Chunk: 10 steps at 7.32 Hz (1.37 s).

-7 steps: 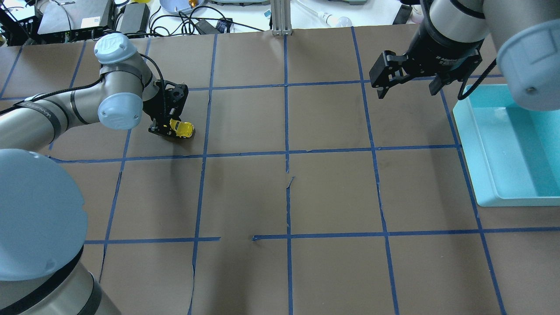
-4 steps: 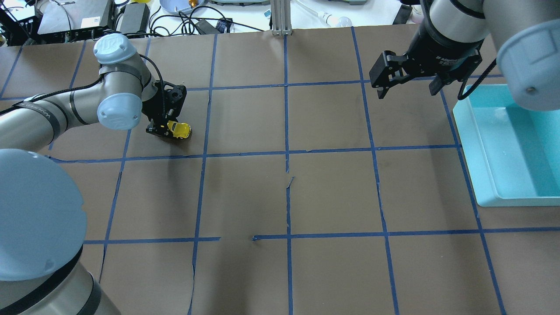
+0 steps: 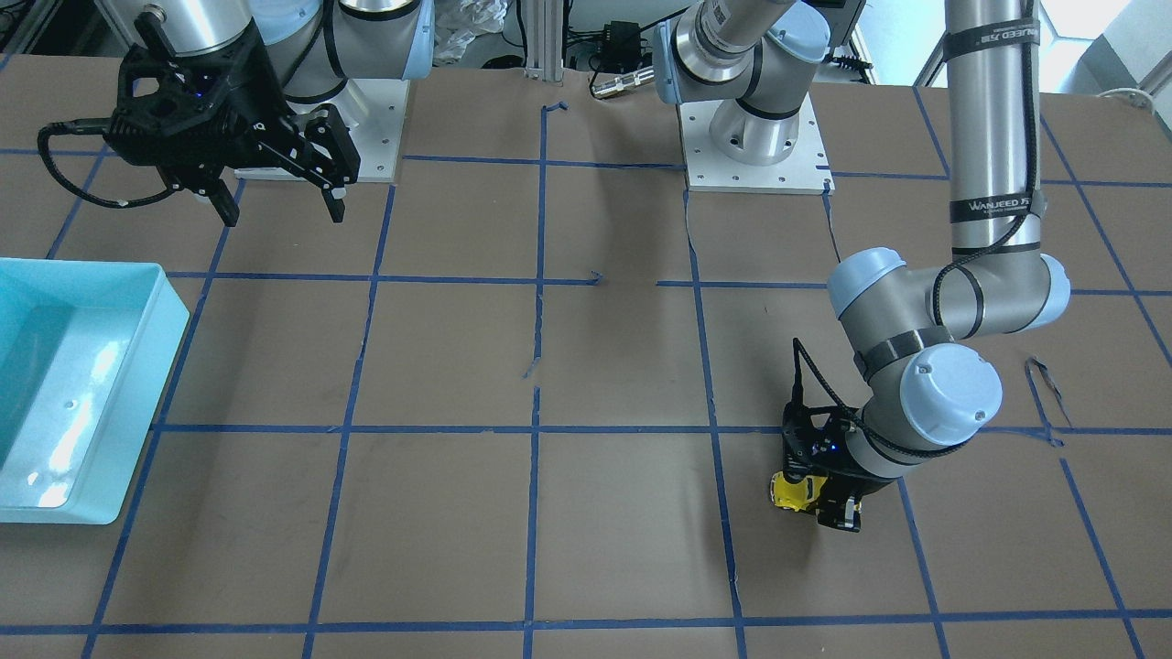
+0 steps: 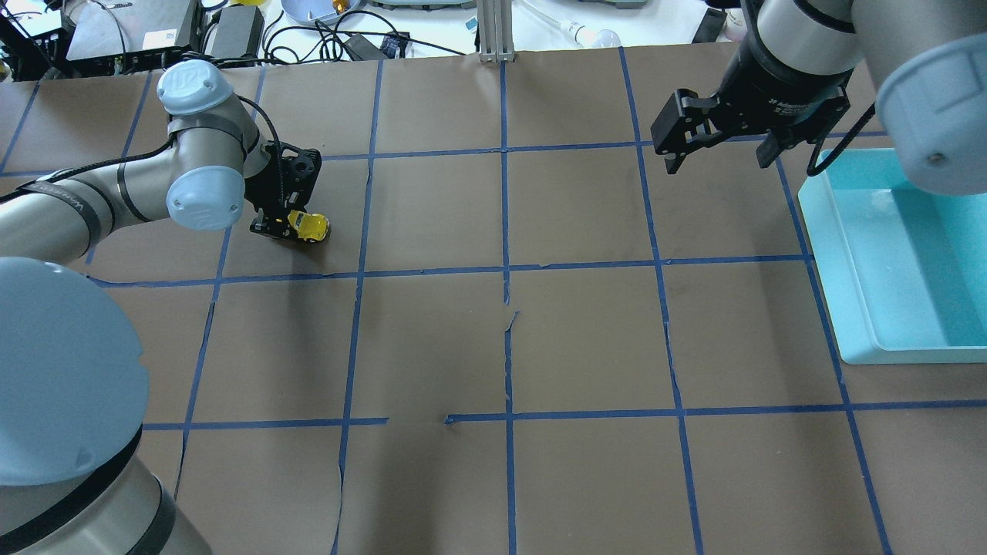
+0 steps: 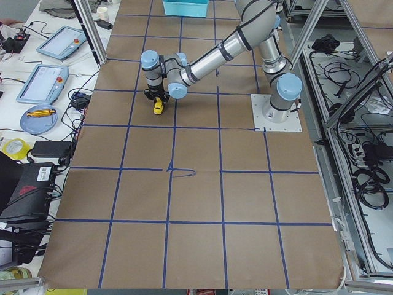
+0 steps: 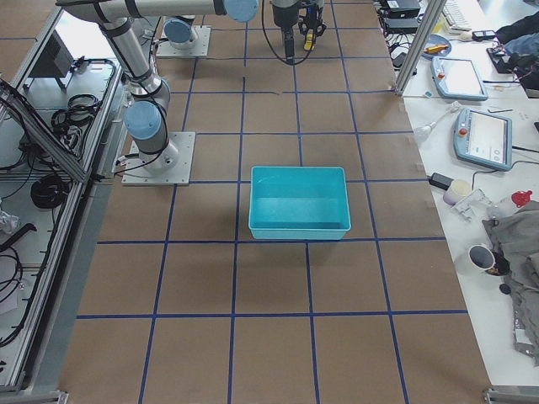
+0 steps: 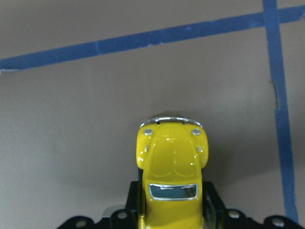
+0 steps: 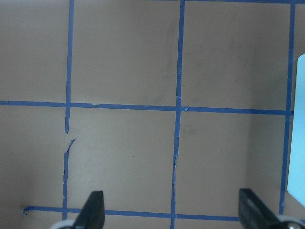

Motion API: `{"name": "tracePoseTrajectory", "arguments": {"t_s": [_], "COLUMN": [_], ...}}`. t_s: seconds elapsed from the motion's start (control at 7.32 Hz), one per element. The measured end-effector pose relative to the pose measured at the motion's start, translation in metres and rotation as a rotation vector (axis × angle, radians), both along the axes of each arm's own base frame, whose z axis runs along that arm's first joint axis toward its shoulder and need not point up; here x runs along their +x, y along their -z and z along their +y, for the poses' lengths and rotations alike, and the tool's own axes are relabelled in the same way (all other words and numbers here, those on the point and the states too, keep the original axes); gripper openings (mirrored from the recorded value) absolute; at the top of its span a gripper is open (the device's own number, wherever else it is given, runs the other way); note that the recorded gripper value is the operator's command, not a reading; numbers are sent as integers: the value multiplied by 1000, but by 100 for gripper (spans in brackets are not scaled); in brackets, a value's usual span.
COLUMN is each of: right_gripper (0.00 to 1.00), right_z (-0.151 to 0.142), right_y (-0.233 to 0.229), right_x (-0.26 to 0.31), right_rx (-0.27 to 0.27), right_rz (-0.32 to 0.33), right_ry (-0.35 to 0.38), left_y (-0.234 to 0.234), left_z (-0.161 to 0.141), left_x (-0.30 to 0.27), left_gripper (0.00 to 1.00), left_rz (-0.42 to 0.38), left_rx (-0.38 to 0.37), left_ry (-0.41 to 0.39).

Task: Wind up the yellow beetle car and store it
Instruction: 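Pull the held car backward toward the robot with the left gripper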

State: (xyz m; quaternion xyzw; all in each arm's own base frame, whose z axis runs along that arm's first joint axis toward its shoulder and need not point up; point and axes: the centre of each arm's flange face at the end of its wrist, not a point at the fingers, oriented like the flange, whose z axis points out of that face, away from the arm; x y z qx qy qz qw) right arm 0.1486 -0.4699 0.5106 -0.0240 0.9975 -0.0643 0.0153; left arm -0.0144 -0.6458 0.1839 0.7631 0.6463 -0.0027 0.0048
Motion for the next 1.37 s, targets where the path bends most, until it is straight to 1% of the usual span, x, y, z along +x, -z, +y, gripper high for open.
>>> {"name": "tracePoseTrajectory", "arguments": {"t_s": [0.14,0.68,1.37], "right_gripper": [100,100,100], "right_z": [0,0,0], "right_y": [0,-1,0], "right_x": [0,0,0], "right_rx": [0,-1,0], "right_rz": [0,0,0], "right_ry": [0,-1,-2], "left_y": [0,0,5], "left_z": [0,0,-1], "left_x": [7,34,47], "left_gripper": [39,38,38], "left_rz": [-1,-1,-2], "left_rx": [-3,-6,-3], "left_ry": [-5,-33,-51]}}
